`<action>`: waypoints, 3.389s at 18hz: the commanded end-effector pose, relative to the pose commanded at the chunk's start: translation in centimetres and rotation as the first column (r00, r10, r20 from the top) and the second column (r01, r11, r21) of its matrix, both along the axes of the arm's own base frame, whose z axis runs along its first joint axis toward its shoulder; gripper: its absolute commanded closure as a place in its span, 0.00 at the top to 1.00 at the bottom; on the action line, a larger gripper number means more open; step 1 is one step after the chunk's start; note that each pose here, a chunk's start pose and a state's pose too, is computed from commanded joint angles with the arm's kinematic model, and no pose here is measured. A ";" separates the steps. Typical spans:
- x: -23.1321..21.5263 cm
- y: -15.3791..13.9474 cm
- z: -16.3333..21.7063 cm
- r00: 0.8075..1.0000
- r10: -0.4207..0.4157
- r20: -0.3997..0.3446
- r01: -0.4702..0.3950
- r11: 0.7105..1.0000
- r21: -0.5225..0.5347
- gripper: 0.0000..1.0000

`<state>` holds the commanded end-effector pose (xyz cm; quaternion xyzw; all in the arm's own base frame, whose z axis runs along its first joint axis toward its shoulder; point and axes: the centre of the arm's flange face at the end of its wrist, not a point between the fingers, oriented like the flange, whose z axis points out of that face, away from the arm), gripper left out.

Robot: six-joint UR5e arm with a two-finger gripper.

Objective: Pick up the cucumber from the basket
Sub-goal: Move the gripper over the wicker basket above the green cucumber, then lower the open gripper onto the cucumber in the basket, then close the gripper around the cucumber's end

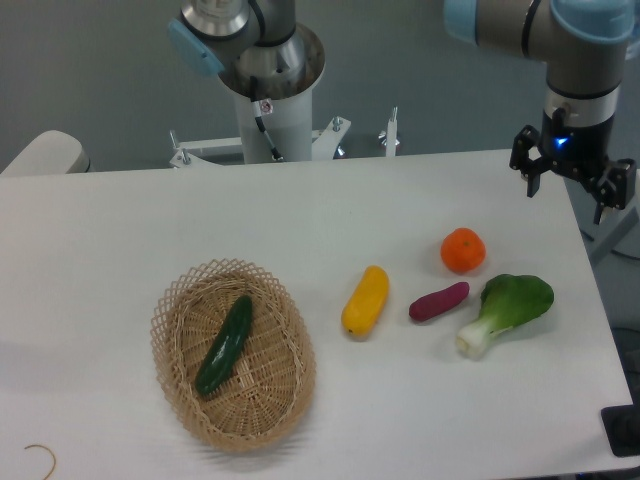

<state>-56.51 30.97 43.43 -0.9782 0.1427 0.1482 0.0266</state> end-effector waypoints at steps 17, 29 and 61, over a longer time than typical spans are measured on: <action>6.1 11.6 -4.2 0.973 0.221 0.065 -0.228 0.963 0.140 1.00; 24.7 20.9 -9.4 0.919 0.333 0.210 -0.360 0.926 0.110 1.00; 34.9 27.4 -21.6 0.942 0.256 0.219 -0.263 0.965 0.002 1.00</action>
